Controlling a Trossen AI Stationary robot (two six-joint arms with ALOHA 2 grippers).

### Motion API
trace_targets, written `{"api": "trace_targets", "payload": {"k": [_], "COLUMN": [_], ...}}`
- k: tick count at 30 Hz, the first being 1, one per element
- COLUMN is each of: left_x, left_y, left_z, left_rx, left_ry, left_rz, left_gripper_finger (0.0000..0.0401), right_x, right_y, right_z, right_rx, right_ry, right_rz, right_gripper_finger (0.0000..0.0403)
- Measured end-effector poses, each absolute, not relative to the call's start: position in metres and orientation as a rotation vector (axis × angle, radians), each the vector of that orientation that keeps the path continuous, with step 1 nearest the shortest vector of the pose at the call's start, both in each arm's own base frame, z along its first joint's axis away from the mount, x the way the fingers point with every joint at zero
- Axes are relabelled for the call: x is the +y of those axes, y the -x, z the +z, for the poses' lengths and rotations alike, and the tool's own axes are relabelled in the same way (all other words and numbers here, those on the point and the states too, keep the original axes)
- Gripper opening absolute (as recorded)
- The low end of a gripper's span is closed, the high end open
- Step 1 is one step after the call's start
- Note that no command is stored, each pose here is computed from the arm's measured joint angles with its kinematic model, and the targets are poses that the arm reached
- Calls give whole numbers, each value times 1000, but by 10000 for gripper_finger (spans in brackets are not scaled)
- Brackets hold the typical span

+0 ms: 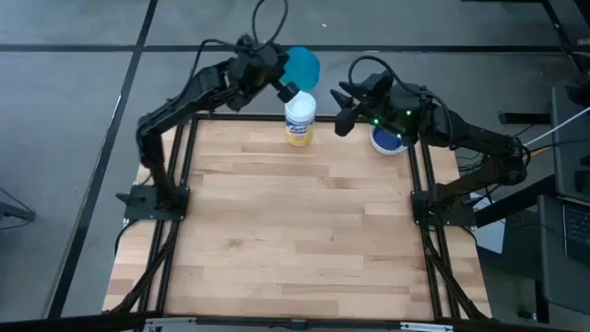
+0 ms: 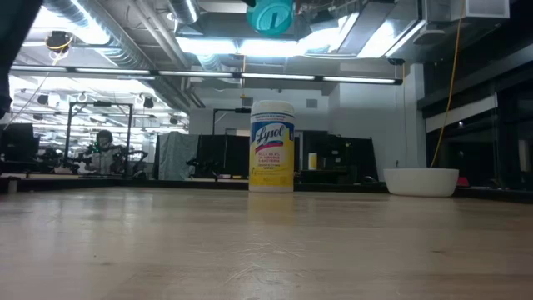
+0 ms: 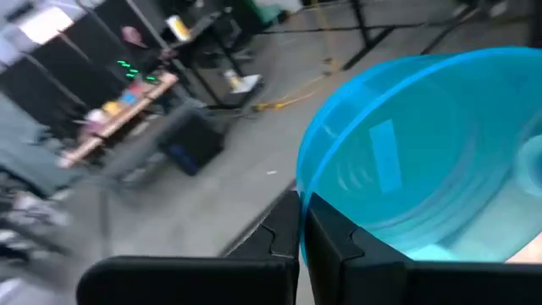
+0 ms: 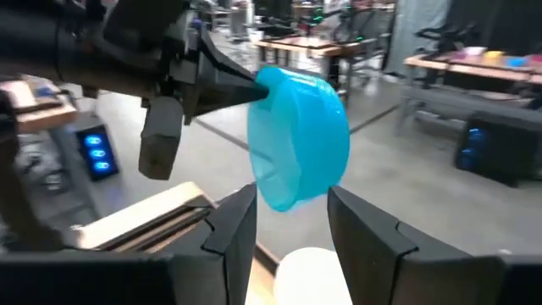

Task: Nest bowls inside each other
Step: Stack the blue bowl on top of the dark blue bowl

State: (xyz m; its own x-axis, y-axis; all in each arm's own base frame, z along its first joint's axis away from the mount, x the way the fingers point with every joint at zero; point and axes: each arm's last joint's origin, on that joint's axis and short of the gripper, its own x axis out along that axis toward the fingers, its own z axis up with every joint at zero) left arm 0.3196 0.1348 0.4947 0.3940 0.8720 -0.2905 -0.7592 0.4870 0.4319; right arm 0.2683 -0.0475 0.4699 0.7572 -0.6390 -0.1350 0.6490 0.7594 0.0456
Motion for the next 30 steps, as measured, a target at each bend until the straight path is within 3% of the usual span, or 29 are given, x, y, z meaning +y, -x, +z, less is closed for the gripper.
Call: {"api": "trace_targets", "payload": {"k": [6,16,30], "left_x": [141,128,128], "left_y": [-334,-345,-346], "left_z": [485,498,498], "left_rx": [608,464,489], "left_ry": [-339,-358,-398], "left_rz": [1101,1084,1069], "left_gripper_finger": [2,2,3], "right_x": [-50,-66,-72], "right_y": [-267,-282,-301], "right_z": [470,458,448], "right_rx": [113,152,162], "right_ry": [-72,-59,-59], "right_rz": [-753,-851,-882], "right_gripper_finger": [148,148,148]}}
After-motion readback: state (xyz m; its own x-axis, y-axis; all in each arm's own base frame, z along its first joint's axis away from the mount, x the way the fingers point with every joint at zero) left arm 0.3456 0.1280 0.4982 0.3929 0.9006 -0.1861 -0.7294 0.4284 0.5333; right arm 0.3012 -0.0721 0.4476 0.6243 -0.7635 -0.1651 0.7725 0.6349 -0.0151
